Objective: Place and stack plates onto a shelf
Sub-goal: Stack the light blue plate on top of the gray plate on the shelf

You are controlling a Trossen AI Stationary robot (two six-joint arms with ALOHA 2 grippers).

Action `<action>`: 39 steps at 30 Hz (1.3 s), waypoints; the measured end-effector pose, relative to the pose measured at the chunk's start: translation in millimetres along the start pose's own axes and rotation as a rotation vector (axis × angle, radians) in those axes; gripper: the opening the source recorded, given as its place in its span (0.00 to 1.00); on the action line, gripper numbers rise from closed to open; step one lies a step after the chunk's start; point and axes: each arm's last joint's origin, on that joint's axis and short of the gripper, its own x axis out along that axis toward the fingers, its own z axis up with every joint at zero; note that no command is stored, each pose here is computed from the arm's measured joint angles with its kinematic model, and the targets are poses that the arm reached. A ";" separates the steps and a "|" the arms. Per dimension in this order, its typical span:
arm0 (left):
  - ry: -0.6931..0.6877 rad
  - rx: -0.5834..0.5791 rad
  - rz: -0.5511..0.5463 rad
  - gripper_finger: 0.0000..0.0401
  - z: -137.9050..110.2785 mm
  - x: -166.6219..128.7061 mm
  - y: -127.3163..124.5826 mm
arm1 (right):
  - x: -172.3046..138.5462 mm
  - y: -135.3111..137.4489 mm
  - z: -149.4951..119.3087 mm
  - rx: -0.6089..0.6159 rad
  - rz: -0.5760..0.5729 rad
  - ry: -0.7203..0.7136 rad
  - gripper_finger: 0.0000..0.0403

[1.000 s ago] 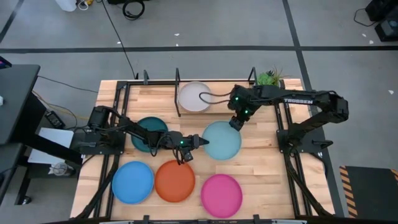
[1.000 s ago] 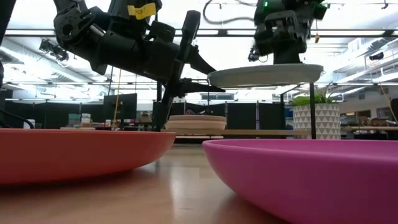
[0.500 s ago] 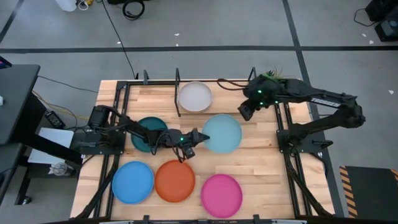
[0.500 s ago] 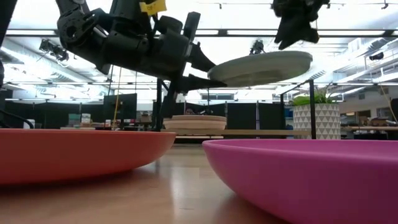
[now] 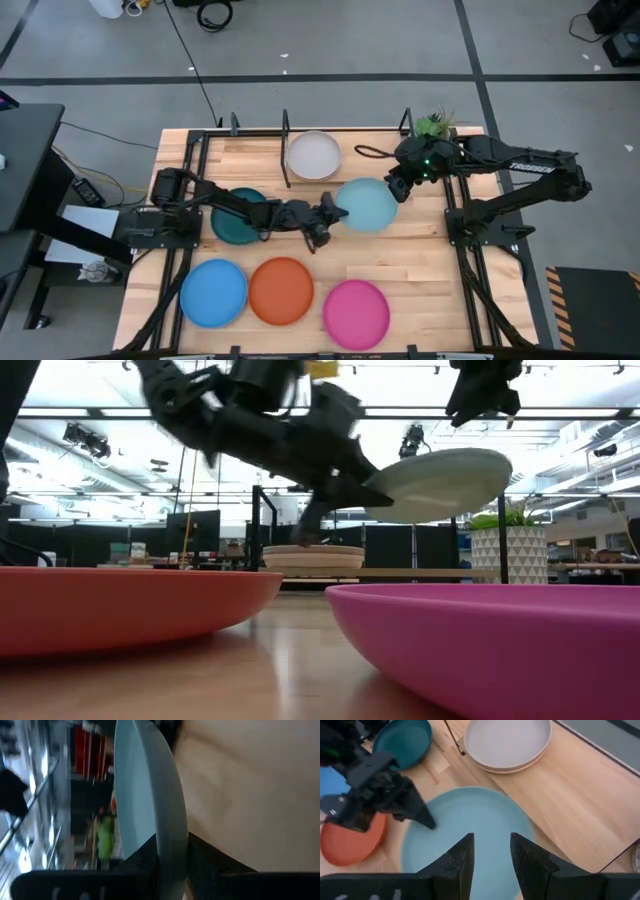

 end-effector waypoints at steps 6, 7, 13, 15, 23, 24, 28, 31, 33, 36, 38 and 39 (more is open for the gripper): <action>0.149 -0.017 0.034 0.20 0.1 33.9 3.3 | -5.6 11.3 -8.1 -0.040 -0.003 -0.028 0.33; 0.168 -0.014 0.032 0.20 0.0 39.7 2.5 | -6.7 13.5 -9.7 -0.053 -0.010 -0.038 0.33; 0.311 -0.004 0.056 0.20 4.1 69.7 1.6 | -12.0 25.6 -19.4 -0.128 -0.056 -0.094 0.33; 0.364 -0.008 0.074 0.20 4.7 77.7 4.9 | -13.8 29.2 -22.3 -0.149 -0.064 -0.112 0.33; 0.454 -0.171 -0.007 0.20 -1.4 94.8 22.8 | -18.3 38.0 -30.1 -0.198 -0.055 -0.132 0.33; 0.460 -0.190 -0.003 0.20 -2.3 95.6 25.5 | -18.5 38.3 -30.5 -0.200 -0.055 -0.134 0.33; 0.464 -0.214 0.003 0.20 -4.0 96.7 28.6 | -18.9 39.1 -31.2 -0.191 -0.056 -0.139 0.33; 0.462 -0.213 -0.005 0.20 -2.8 98.2 24.3 | -18.9 38.8 -31.0 -0.190 -0.064 -0.145 0.33; 0.504 -0.165 -0.018 0.20 -0.6 96.5 18.9 | -18.9 38.8 -30.9 -0.190 -0.066 -0.147 0.33; 0.576 -0.128 0.022 0.20 3.4 93.4 19.4 | -16.9 38.5 -32.3 -0.192 -0.069 -0.144 0.33; 0.618 -0.118 0.051 0.20 7.4 89.2 22.9 | -14.7 37.8 -34.1 -0.197 -0.076 -0.136 0.33; 0.622 -0.119 0.059 0.20 9.1 87.4 25.6 | -14.2 37.7 -34.5 -0.198 -0.077 -0.134 0.33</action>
